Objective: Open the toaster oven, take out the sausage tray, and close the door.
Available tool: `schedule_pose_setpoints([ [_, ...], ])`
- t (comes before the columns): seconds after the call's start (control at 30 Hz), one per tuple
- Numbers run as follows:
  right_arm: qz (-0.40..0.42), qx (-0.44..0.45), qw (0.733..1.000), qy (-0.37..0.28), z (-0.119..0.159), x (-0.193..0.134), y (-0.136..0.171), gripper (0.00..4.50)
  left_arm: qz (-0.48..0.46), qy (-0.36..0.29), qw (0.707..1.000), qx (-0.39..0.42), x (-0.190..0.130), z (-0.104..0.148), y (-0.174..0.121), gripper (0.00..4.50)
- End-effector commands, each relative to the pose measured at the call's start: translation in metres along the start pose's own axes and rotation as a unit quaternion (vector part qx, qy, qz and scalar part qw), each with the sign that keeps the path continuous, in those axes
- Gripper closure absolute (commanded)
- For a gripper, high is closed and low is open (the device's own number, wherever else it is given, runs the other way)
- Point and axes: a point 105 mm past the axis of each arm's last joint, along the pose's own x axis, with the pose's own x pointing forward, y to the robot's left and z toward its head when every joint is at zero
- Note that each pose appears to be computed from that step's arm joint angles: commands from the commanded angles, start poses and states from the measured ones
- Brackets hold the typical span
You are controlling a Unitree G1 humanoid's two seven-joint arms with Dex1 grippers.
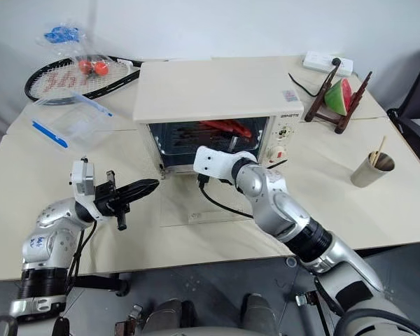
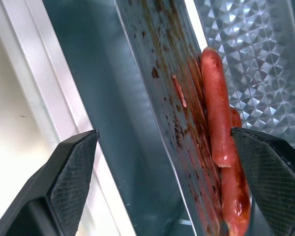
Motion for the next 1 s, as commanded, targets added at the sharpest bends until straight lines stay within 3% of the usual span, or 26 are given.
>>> schedule_pose_setpoints([
  [0.03,-0.035,-0.054,0.998,-0.012,0.012,0.004,-0.012,0.0,0.019,-0.041,0.999,0.014,-0.005,0.02,-0.006,4.47],
  [0.13,-0.032,-0.08,0.996,0.0,0.01,0.008,-0.008,0.0,0.029,-0.043,0.999,0.008,-0.01,0.021,-0.009,4.47],
  [0.23,-0.042,-0.09,0.995,0.015,0.007,0.01,-0.009,0.54,0.036,-0.042,0.998,0.006,-0.014,0.021,-0.01,4.5],
  [0.57,-0.072,-0.139,0.988,0.018,0.009,0.004,-0.006,4.04,0.079,-0.039,0.996,-0.035,-0.019,0.021,-0.001,4.5],
  [0.63,-0.08,-0.146,0.986,0.016,0.009,0.002,-0.007,4.49,0.091,-0.043,0.994,-0.037,-0.019,0.022,0.003,4.5],
  [0.67,-0.092,-0.16,0.983,0.017,0.007,0.0,-0.008,4.49,0.097,-0.044,0.994,-0.037,-0.019,0.023,0.006,4.5],
  [1.0,-0.124,-0.196,0.973,-0.004,-0.001,-0.018,-0.007,4.5,0.11,-0.057,0.991,-0.054,-0.02,0.032,0.015,1.43],
])
